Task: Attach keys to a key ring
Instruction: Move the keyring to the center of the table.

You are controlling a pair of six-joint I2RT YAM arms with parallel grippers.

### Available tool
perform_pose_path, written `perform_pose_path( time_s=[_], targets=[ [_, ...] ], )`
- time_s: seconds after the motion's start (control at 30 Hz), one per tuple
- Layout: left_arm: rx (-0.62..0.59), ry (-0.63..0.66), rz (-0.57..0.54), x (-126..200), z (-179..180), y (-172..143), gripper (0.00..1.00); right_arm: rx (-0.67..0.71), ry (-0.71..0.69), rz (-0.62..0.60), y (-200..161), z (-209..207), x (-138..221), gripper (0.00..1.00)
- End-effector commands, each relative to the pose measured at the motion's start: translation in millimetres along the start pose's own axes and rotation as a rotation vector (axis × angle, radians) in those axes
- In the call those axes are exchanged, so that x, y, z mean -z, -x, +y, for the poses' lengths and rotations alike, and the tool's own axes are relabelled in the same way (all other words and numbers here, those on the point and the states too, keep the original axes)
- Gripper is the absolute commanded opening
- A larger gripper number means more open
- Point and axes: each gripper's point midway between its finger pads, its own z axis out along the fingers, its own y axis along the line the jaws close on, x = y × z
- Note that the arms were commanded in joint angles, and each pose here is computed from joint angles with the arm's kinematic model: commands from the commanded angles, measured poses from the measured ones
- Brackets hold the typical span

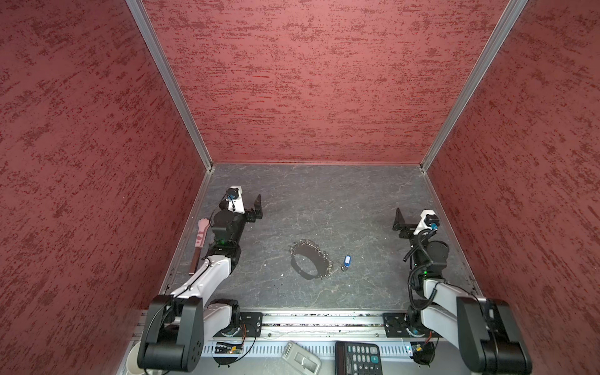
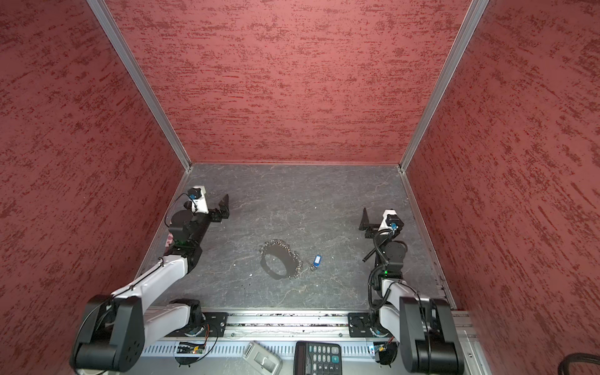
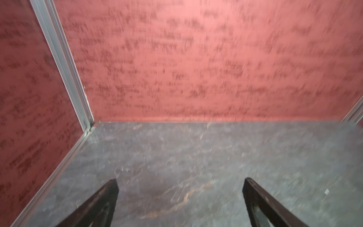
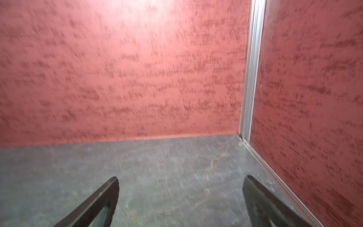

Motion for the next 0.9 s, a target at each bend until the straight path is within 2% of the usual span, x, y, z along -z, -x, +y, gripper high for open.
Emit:
perform_pose_path(
  time_s=[0.0,0.07,0.17,0.2,0.27,0.4,0.47,0.57,0.67,0.87],
  targets=[
    [0.214,0.089,0.084,13,9,0,0.99,-0.176,0.069,0.03,22,16,-6,0.99],
    [0.42,0.176,0.117,22,20,0,0.99,-0.297,0.023,0.096,34,13,-10,0.99],
    [0.617,0.139,0.239,27,14,-12,1.0,-0.504,-0.111,0.226,34,2,-4,0.99],
    [0.677,0.134,0.287,30,14,-18,0.99,-0.521,-0.111,0.261,35,4,1,0.99],
    [0.774,0.097,0.371,38,14,-30,0.99,-0.513,-0.052,0.237,44,14,11,0.99],
    [0.939,-0.098,0.448,36,1,-47,0.99,-0.551,0.049,0.239,38,30,25,0.99],
    [0.939,-0.104,0.561,36,-10,-65,0.99,-0.557,0.049,0.312,29,33,23,0.99],
    [0.795,-0.038,0.714,43,-31,-89,0.99,-0.558,0.007,0.449,9,33,17,0.99],
    [0.66,-0.007,0.81,54,-55,-102,0.99,-0.585,-0.029,0.598,-17,34,13,0.99],
    [0.547,-0.053,0.997,81,-108,-121,0.99,-0.721,0.063,0.771,-56,61,15,0.99]
  ],
)
